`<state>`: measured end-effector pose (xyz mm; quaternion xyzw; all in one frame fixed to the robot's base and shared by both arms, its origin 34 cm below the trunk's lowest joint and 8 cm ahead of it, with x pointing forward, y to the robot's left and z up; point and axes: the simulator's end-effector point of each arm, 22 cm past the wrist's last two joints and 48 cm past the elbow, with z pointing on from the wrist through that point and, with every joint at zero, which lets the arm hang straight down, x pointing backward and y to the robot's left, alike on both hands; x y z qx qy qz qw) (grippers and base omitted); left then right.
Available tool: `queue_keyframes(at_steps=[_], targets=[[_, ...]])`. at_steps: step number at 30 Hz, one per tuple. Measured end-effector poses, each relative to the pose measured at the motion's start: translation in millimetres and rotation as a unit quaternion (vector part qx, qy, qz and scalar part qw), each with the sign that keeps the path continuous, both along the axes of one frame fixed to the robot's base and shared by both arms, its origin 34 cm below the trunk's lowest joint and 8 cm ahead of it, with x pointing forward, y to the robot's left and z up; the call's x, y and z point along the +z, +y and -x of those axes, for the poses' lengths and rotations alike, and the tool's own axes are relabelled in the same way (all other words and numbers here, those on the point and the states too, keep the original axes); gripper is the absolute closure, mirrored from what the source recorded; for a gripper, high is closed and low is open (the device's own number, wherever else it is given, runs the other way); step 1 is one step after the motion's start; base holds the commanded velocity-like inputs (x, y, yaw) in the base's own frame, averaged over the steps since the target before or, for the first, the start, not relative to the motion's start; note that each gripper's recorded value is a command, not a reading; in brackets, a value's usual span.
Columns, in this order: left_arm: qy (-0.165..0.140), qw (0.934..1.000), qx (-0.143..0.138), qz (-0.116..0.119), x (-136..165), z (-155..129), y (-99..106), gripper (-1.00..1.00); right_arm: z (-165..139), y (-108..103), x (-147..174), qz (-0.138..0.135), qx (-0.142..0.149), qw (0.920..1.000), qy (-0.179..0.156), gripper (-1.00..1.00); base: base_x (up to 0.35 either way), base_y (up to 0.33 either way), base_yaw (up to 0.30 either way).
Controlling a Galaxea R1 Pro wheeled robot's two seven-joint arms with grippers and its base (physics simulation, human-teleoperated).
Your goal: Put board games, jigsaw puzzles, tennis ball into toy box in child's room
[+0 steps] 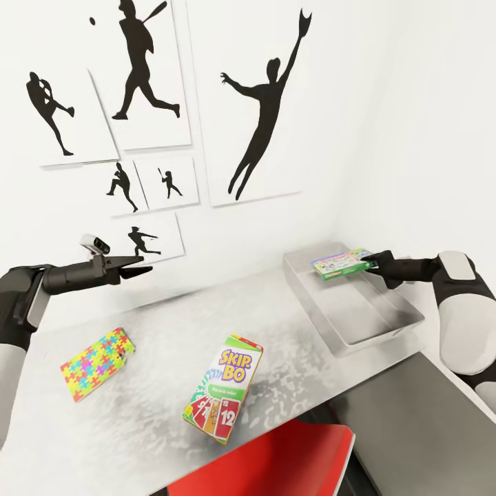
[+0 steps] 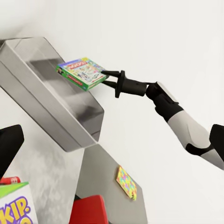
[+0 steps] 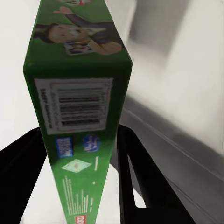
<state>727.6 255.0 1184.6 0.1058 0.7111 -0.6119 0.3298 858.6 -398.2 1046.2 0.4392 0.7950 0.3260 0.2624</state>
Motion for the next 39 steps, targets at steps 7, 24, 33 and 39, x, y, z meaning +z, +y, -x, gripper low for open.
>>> queue_keyframes(at_steps=[7, 24, 33, 39], targets=[[-0.012, 0.9999, 0.000, -0.001, 11.6, -4.3, -0.2, -1.00, 0.9, -3.7, 1.0, 0.002, -0.001, 1.0000, 0.000, 1.00, 0.000, 0.000, 0.000], [-0.086, 0.9956, -0.037, -0.002, 81.0, -21.0, -38.0, -1.00, 0.8, -10.2, 4.1, 0.003, -0.005, 1.0000, -0.003, 1.00, 0.000, 0.000, 0.000], [-0.123, 0.9736, -0.192, -0.013, 102.8, 14.2, -192.1, -1.00, 0.2, -10.4, 4.3, 0.003, -0.007, 1.0000, -0.004, 1.00, 0.000, 0.000, 0.000], [-0.158, 0.9589, -0.234, -0.031, 127.5, 25.2, -254.3, -1.00, -0.5, -9.8, 1.0, 0.004, -0.008, 1.0000, -0.002, 1.00, 0.000, 0.000, 0.034]])
